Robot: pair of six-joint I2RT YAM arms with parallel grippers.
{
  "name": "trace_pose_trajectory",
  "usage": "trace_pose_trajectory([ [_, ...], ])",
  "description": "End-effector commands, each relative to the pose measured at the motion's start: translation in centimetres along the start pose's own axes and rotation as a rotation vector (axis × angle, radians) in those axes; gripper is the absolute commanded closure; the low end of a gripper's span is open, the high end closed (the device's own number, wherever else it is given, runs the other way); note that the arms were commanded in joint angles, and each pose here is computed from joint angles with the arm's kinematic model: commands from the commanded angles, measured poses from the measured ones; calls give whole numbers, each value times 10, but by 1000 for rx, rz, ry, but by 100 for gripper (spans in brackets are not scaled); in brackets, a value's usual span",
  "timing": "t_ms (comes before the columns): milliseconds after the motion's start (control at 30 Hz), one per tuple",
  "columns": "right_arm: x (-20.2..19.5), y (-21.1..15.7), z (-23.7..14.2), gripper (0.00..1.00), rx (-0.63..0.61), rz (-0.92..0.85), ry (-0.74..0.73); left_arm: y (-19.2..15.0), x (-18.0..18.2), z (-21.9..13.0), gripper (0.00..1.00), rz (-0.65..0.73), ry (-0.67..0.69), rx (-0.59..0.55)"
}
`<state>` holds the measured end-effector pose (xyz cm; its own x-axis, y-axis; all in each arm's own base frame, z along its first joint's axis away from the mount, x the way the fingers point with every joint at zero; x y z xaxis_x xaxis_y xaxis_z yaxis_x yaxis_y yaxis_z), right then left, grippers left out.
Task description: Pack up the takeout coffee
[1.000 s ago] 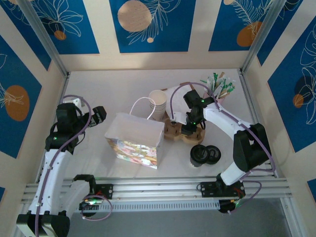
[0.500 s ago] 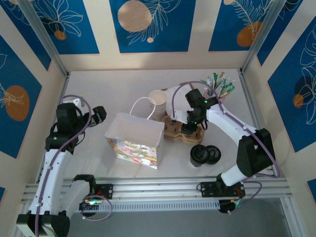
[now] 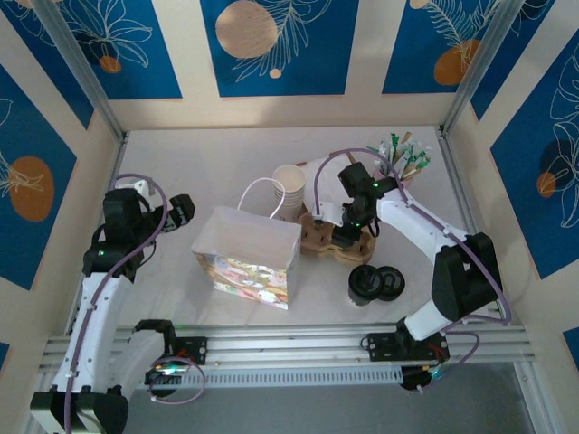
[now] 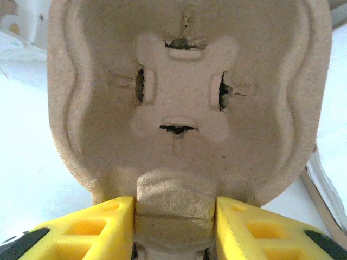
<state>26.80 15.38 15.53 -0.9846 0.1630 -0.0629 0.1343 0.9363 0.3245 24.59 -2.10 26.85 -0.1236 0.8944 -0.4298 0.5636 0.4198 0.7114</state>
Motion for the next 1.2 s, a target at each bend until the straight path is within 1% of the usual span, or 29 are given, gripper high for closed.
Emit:
trace_pose_trajectory([
  [0,1,8,-7,58,-42,1,-1,-3,6,2,1,-5,23,8],
  [33,2,17,-16,58,-144,25,18,-3,6,2,1,-6,25,9],
  [67,1,17,-17,57,-144,27,16,-2,6,2,1,-5,25,8],
  [100,0,8,-9,57,-57,3,3,-3,6,2,1,-6,25,9],
  [133,-1,-6,1,58,71,-20,-9,-3,6,2,1,-7,24,11],
  [167,-3,-10,4,58,109,-19,-25,-3,6,2,1,-7,23,11],
  [200,-1,-2,0,58,41,-9,-25,-3,6,2,2,-7,23,12],
  [233,0,12,-10,56,-87,23,-9,-2,6,2,1,-7,22,10],
  [267,1,16,-15,56,-144,34,14,-2,6,2,1,-6,24,10],
  [300,0,11,-9,56,-84,19,0,-2,6,2,1,-7,25,10],
  [333,-3,-3,1,58,52,-9,-22,-3,6,2,1,-7,25,11],
  [367,-5,-12,7,59,140,-12,-36,-3,6,2,1,-7,24,11],
  [400,-4,-6,4,59,97,-10,-35,-3,6,2,2,-7,24,11],
  [433,-2,10,-7,58,-40,14,-18,-3,6,2,1,-8,23,11],
  [467,1,20,-17,58,-147,30,10,-2,6,2,1,-8,24,8],
  [500,2,20,-16,58,-139,21,10,-2,6,2,1,-6,26,8],
  [567,-2,-1,0,60,61,-17,-16,-3,7,2,2,-8,26,11],
  [600,-3,-4,0,60,78,-12,-23,-3,7,2,2,-8,25,10],
  [667,2,13,-13,59,-73,-1,-11,-3,7,2,2,-7,26,9],
  [700,2,15,-14,59,-92,-2,-16,-2,6,2,2,-6,26,8],
  [767,-1,0,-6,59,31,-25,-38,-3,6,2,1,-6,24,9],
  [800,-1,-2,-6,60,40,-18,-40,-3,7,2,1,-7,26,11],
  [867,0,14,-19,60,-109,9,-44,-2,6,2,1,-7,26,8],
  [900,1,17,-25,60,-143,9,-41,-2,6,2,1,-7,26,8],
  [1000,-1,6,-19,60,-36,-6,-67,-2,7,2,2,-7,26,10],
  [1033,-1,8,-22,60,-54,-6,-78,-3,7,2,2,-7,28,10],
  [1133,2,24,-46,60,-216,25,-89,-2,7,2,2,-6,29,8],
  [1167,2,25,-52,60,-227,28,-98,-2,7,2,2,-7,32,6],
])
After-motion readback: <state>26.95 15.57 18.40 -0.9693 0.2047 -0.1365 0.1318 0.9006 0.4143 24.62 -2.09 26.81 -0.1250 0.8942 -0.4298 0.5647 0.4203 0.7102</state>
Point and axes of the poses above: each hand's point on the last joint's axis, 136 mm out from that joint toward the fingers, its own z axis out along the fingers, its own x axis along the line the jaws close on, y = z × x, the point moved 5 cm from there along -z, back along the fingers, and after that the axes turned 3 degrees about -z, right-handed, at the moved point
